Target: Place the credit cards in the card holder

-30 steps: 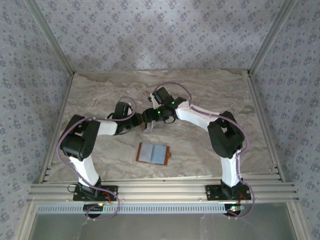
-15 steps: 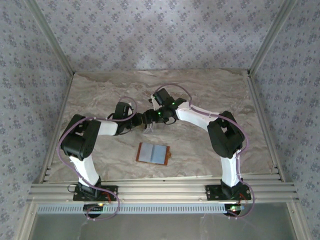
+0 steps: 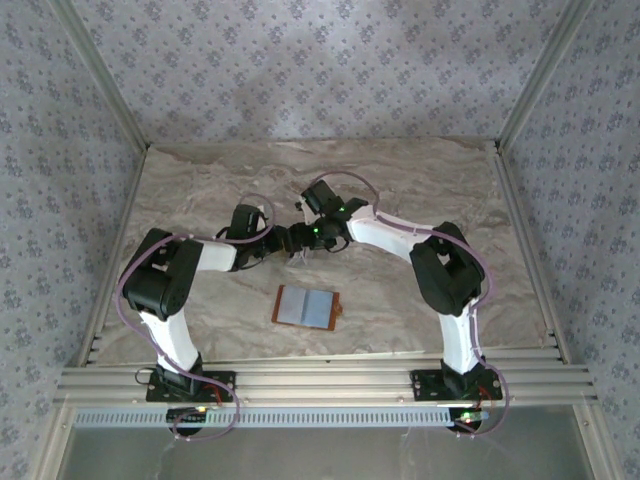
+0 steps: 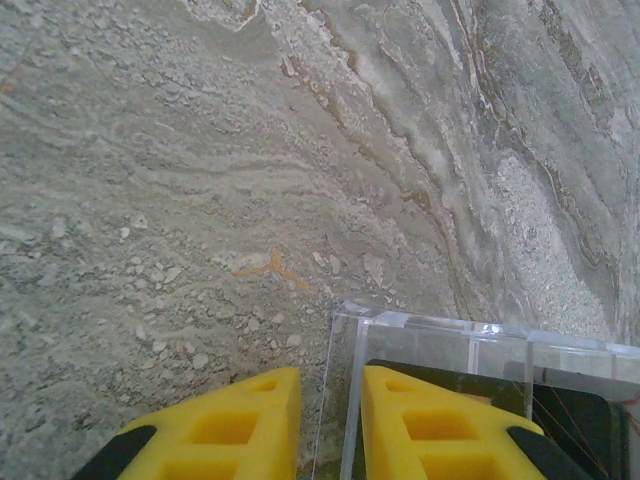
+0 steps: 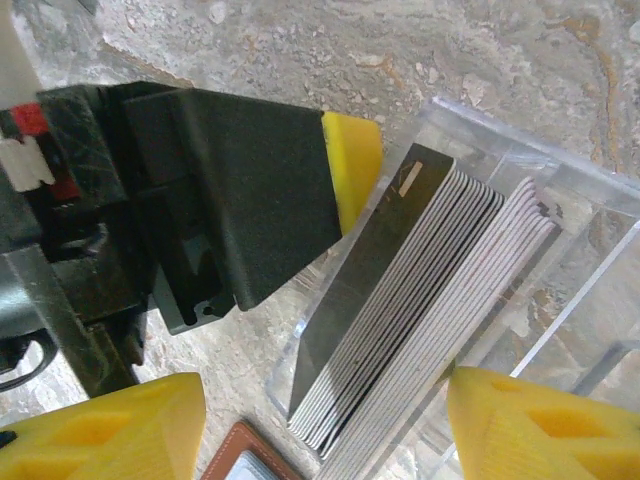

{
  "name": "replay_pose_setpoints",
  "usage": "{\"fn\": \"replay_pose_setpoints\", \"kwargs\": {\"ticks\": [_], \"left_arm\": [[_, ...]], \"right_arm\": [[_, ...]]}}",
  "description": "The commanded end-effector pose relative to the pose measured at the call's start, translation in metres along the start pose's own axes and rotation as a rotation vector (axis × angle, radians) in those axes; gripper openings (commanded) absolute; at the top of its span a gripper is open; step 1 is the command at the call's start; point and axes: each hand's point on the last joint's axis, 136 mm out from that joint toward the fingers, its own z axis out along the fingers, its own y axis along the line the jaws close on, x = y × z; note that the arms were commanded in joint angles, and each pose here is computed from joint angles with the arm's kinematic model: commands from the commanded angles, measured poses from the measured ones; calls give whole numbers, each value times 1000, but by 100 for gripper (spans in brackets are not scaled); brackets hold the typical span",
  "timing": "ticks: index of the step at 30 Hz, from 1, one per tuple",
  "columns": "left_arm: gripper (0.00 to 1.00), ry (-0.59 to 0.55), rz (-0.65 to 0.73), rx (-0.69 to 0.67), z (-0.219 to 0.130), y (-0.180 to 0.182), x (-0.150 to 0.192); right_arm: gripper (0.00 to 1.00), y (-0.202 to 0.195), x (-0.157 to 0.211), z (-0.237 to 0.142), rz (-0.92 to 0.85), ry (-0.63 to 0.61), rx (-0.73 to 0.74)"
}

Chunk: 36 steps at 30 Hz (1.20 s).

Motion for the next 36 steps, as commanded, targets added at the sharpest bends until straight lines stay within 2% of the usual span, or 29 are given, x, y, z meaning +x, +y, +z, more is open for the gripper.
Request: {"fn": "replay_pose_setpoints", "kwargs": {"ticks": [1, 10, 24, 36], "left_arm": [[23, 87, -16, -21, 9, 10, 30], [23, 90, -15, -22, 10, 11, 32], [23, 91, -18, -26, 11, 13, 33], [23, 91, -19, -30, 11, 14, 33]], "right_arm": [[67, 11, 5, 8, 3, 31, -54], [63, 15, -5, -12, -17, -53, -78], [53, 17, -8, -22, -11, -83, -100], [35, 6, -7, -19, 24, -72, -80]]}}
